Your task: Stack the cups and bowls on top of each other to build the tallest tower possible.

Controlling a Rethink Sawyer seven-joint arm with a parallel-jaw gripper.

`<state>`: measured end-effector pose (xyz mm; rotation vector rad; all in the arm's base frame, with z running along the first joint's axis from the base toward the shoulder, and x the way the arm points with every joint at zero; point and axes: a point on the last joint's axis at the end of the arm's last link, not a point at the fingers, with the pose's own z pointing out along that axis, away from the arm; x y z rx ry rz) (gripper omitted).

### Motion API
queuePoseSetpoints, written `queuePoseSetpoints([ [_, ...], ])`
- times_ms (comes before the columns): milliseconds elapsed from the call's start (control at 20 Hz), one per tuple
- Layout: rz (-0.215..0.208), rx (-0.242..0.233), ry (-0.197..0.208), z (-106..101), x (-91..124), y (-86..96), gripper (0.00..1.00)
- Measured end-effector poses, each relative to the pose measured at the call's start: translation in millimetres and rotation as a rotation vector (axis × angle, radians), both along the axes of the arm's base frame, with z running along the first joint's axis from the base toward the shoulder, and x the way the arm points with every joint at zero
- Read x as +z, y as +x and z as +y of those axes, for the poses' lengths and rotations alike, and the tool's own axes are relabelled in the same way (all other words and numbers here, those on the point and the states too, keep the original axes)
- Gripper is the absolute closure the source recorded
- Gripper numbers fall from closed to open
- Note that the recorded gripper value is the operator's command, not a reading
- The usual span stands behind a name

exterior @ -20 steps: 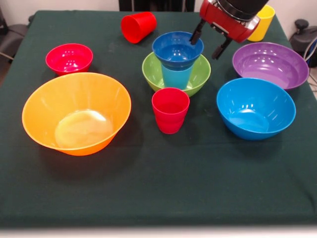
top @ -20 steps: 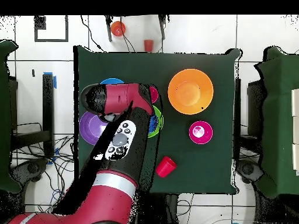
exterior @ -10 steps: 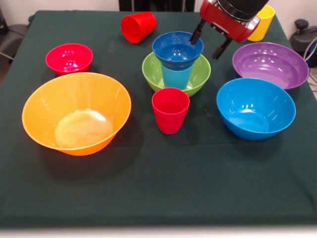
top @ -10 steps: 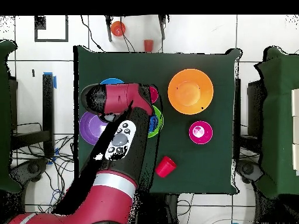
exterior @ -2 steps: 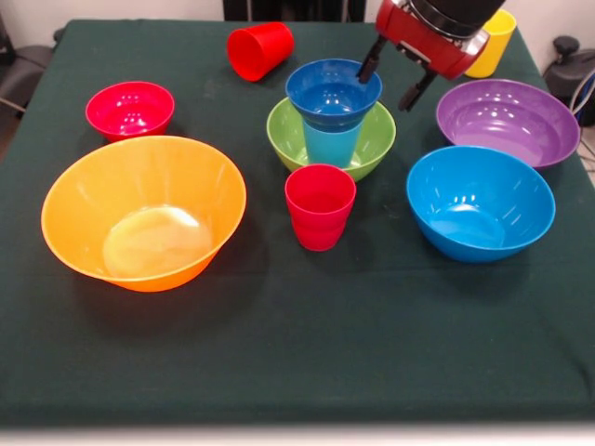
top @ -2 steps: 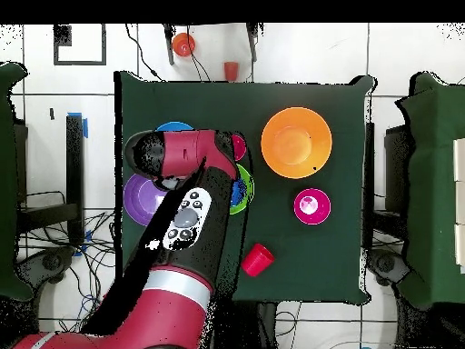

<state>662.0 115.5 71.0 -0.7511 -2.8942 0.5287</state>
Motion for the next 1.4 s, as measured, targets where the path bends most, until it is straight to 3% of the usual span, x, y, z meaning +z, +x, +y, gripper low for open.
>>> queuePoseSetpoints([
  [250, 0.003, -0.008, 0.004, 1.0, 12.3, 1.3, 0.0],
  [550, -0.015, -0.05, 0.021, -10.7, 59.7, 1.2, 0.0],
  [700, -0.041, -0.088, 0.032, -28.0, 92.4, 3.4, 0.0],
  [750, -0.066, -0.114, 0.039, -42.6, 114.4, 5.4, 0.0],
  [900, -0.107, -0.152, 0.048, -65.1, 143.4, 7.3, 0.0],
  [1250, -0.156, -0.223, 0.064, -105.9, 181.1, 2.0, 0.0],
  [1400, -0.167, -0.245, 0.078, -119.7, 187.1, 1.1, 0.0],
])
